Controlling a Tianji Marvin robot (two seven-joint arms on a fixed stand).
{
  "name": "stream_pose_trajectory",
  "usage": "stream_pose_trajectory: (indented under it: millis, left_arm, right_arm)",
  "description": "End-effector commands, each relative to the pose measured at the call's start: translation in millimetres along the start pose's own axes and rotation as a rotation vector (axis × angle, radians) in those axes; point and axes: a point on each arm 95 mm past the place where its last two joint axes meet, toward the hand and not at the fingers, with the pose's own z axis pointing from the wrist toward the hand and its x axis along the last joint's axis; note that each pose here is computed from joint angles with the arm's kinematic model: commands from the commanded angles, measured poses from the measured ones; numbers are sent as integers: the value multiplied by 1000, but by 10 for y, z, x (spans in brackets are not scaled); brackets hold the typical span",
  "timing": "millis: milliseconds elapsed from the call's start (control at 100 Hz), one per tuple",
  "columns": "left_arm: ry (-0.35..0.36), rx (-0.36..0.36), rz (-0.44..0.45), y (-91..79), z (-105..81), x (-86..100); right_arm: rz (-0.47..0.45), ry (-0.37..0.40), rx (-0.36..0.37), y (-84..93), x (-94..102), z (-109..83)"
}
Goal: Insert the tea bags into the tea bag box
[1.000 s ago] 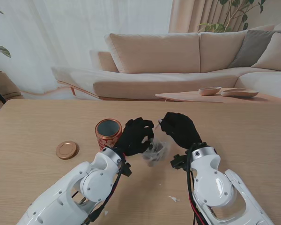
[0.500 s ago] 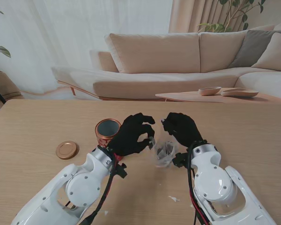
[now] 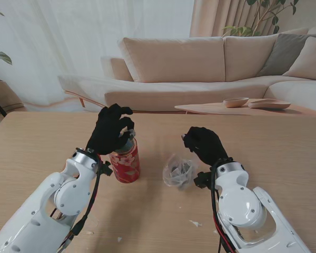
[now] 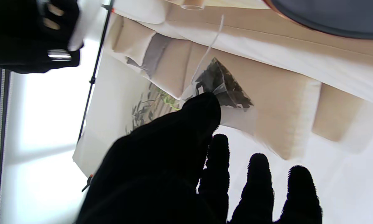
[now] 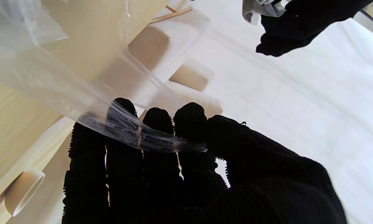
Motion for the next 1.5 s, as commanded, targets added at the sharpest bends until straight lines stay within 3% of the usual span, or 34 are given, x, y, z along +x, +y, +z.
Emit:
stream_pose_trajectory:
  millis: [0,380,830,1100,1260,1490]
  left_arm:
    - [-36,-5,25,-26,10,-123]
    - [-150,-87,88,142,-5,-378]
    - [-156,-147,109,149,-32,-414]
    - [-67,-140,72,87,-118,-225]
    - [21,-172,-21,136,-209,49]
    - [107,-260,-132,333,-295,471]
  right_arm:
    - [13,2,16,-44,18,-6]
    - [13,11,18,-57,33,-2]
    - [17,16,17,-58,42,-7]
    - [20,20,16,-58,55,-8]
    - [22,23,15,-63,73,3]
    - [24,29,17,-82,101,4]
